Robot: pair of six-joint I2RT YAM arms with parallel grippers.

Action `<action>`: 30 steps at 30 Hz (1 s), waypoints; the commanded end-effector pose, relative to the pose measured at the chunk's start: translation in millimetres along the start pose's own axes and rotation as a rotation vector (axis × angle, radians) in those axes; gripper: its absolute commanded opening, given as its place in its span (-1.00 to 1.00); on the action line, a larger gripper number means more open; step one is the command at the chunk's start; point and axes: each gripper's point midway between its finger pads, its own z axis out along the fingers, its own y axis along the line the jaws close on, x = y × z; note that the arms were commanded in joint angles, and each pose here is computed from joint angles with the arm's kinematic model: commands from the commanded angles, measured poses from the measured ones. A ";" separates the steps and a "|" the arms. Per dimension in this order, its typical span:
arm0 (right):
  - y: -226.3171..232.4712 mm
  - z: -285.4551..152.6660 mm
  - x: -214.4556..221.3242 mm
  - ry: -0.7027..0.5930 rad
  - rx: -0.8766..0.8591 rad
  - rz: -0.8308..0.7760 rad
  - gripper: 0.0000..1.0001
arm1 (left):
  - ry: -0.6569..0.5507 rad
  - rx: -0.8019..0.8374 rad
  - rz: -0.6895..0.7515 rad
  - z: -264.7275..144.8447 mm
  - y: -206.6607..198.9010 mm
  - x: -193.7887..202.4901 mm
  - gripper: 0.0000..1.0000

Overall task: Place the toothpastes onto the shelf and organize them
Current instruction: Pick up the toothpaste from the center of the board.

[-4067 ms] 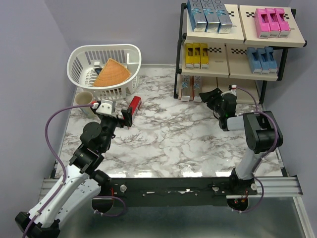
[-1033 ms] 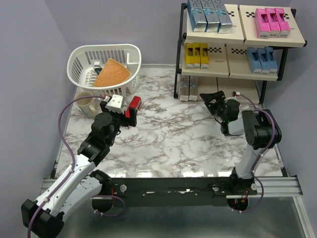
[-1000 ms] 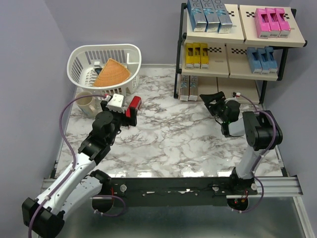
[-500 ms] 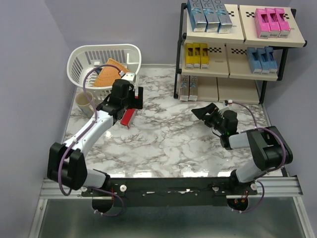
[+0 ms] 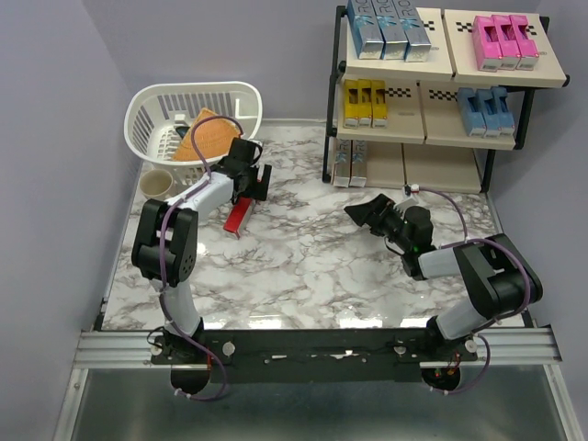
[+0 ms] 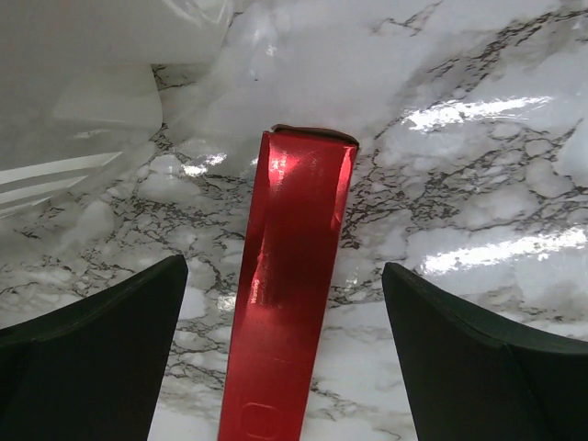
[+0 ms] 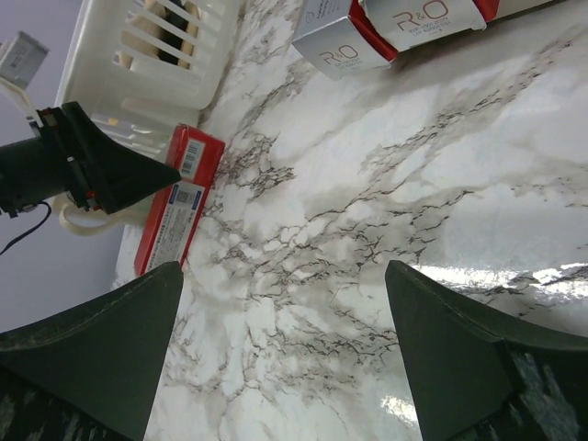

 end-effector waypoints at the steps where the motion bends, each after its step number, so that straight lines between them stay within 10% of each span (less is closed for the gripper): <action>1: 5.6 3.5 -7.5 -0.033 -0.013 -0.068 1.00 | 0.038 -0.027 0.015 15.8 9.9 3.4 0.98; 30: 97.5 -12.9 119.3 -0.021 -0.100 -0.648 0.99 | 0.087 0.172 -0.513 -47.7 -99.1 20.9 -0.21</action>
